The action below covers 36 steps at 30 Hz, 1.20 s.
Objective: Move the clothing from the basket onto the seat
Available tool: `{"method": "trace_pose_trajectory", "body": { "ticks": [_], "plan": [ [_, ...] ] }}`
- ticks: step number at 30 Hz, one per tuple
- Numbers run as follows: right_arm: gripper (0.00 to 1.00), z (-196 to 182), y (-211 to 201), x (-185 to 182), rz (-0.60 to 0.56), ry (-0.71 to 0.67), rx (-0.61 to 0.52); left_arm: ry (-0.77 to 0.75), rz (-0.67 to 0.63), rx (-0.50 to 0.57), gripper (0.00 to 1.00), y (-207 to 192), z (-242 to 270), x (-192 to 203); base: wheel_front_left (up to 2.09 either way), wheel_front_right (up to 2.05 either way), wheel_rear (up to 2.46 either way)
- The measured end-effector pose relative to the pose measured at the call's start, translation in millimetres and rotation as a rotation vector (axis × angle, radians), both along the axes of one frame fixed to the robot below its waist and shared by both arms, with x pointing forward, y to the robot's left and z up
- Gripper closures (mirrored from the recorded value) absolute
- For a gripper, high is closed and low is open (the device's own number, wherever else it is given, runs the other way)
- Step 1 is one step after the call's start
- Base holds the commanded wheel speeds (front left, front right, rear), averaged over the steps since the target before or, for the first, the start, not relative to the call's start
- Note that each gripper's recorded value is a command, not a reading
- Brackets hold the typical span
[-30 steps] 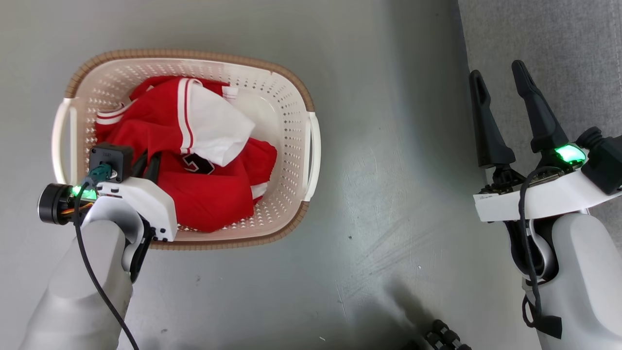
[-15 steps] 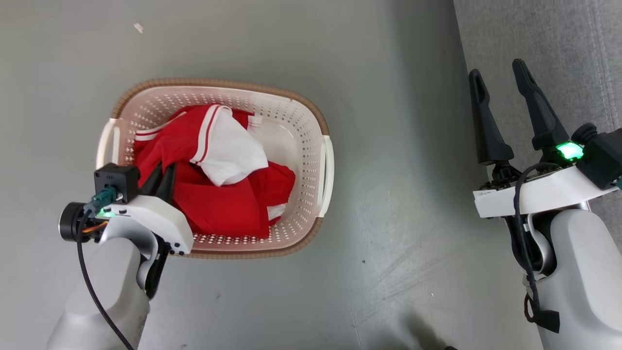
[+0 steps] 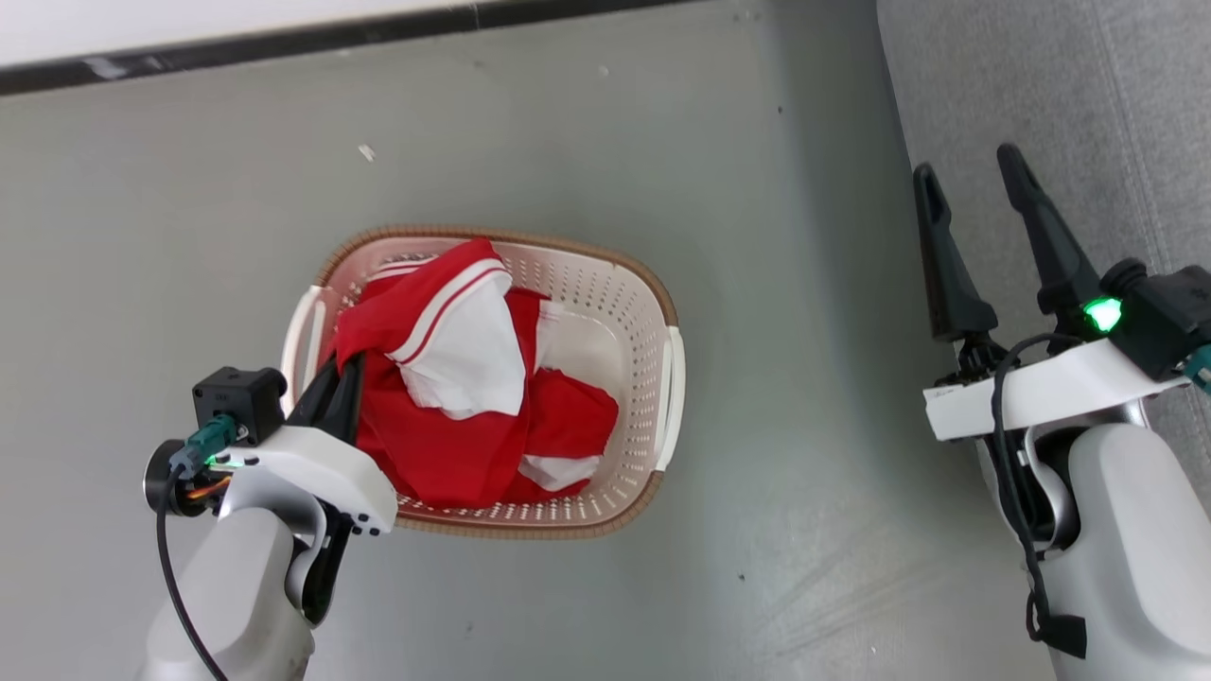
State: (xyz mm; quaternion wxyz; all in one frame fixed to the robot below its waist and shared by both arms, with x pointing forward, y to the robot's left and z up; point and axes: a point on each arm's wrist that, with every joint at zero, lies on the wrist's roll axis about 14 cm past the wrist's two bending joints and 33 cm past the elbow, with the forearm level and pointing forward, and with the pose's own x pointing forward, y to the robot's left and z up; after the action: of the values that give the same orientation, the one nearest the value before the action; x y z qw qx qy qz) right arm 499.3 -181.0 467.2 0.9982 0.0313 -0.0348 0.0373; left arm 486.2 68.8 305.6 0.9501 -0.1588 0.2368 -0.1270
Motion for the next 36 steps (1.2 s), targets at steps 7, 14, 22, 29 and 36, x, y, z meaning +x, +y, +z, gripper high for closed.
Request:
{"method": "trace_pose_trajectory", "body": {
  "ticks": [7,14,22,29,36],
  "plan": [
    [0.0,15,9,-12,0.021,-0.02,-0.001,-0.068,0.045,-0.018,1.0,12,35,-8,0.0,0.0,0.0],
    [0.0,29,16,-28,0.036,-0.036,0.008,-0.147,0.075,-0.038,1.0,20,72,-18,0.0,0.0,0.0],
    [0.0,39,19,-50,0.042,-0.044,-0.006,-0.265,0.111,-0.062,1.0,31,120,-29,0.0,0.0,0.0],
    [0.0,50,23,-64,0.054,-0.063,-0.006,-0.327,0.12,-0.075,1.0,35,145,-44,0.0,0.0,0.0],
    [0.0,63,38,-78,0.103,-0.093,-0.021,-0.386,0.118,-0.085,1.0,36,168,-63,0.0,0.0,0.0]
  ]
}}
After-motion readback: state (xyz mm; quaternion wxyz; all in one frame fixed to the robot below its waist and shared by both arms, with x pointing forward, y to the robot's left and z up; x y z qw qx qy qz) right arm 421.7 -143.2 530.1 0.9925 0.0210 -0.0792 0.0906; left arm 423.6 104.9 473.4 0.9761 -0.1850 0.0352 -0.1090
